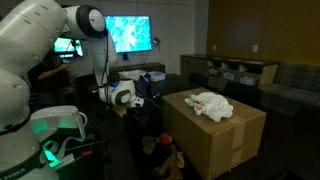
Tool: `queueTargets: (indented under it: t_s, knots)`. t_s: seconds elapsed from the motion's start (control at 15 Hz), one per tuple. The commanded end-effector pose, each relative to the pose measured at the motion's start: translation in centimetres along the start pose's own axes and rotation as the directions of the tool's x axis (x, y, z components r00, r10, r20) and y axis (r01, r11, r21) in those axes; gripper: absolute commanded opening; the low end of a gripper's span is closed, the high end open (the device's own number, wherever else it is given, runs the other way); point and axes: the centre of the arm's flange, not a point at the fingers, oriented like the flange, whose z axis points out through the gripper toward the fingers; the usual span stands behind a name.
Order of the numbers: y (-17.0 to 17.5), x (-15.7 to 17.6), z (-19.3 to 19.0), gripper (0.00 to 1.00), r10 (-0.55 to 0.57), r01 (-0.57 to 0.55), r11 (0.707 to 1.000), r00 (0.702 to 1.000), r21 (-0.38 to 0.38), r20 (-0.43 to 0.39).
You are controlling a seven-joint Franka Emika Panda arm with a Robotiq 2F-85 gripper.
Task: Put the objects on the table onto the box and the objects on the box onto the table
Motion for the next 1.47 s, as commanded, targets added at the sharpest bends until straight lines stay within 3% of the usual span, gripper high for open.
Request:
queueTargets:
  t_s: [0.0,0.53,1.0,1.4]
  knots:
    - [-0.3,-1.9,-6.4,0.31,-0.042,0.042,0.999,0.999,-0.002,0.026]
    - [2.4,-1.6,-17.1,0.31,-0.07,0.07,0.997,0.998,-0.044,-0.006]
    - [9.8,5.0,-23.2,0.31,-0.135,0.127,0.984,0.989,-0.122,-0.065]
    - [13.7,10.8,-24.5,0.31,-0.215,0.202,0.97,0.973,-0.138,-0.088]
